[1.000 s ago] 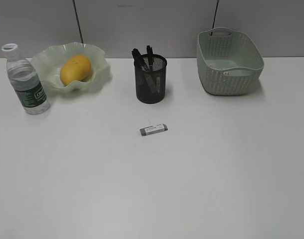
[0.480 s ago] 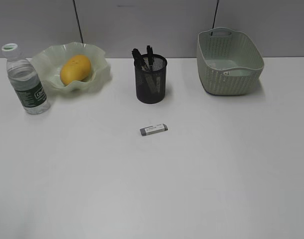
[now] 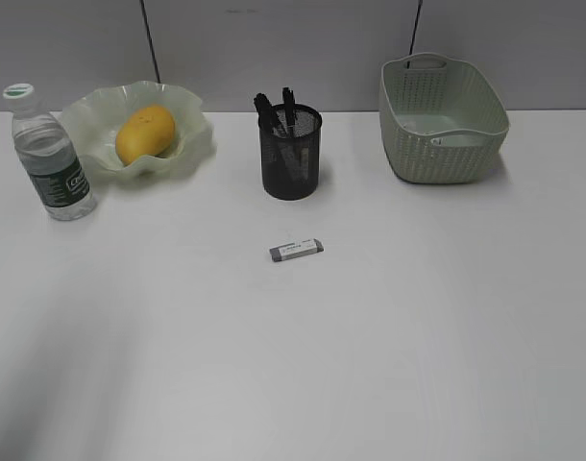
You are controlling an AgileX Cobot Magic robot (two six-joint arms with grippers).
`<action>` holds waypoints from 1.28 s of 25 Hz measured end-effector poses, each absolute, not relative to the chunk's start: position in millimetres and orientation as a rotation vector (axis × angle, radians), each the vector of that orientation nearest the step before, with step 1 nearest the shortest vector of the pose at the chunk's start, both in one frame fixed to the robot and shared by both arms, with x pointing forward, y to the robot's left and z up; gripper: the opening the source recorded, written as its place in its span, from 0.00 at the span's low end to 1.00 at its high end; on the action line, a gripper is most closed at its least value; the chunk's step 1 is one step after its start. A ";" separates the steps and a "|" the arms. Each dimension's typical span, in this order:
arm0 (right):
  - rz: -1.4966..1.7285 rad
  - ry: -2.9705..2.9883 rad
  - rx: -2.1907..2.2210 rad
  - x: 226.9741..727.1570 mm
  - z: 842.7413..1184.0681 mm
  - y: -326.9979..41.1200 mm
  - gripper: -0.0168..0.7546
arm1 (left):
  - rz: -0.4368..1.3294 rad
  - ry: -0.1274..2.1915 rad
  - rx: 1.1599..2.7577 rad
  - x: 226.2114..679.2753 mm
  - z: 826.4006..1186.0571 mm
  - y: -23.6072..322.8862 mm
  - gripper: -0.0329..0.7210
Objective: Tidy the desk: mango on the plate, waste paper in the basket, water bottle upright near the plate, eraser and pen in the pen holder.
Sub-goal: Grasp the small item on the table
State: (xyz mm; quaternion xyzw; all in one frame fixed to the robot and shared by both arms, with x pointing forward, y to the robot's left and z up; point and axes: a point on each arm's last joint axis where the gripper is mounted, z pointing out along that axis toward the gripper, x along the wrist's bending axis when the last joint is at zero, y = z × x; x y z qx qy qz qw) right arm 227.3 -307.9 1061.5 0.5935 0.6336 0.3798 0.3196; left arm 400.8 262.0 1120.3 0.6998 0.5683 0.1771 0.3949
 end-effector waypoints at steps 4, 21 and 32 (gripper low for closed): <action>0.996 1.666 1.558 227.3 1061.5 -308.0 0.63 | 0.354 1.409 1.869 438.4 1119.9 242.9 0.65; 0.995 1.667 1.558 227.3 1061.4 -308.0 0.63 | 0.188 1.059 2.321 539.2 1077.8 106.8 0.66; 0.994 1.668 1.559 227.2 1061.3 -308.0 0.63 | 0.131 0.739 2.639 586.5 1017.7 44.5 0.66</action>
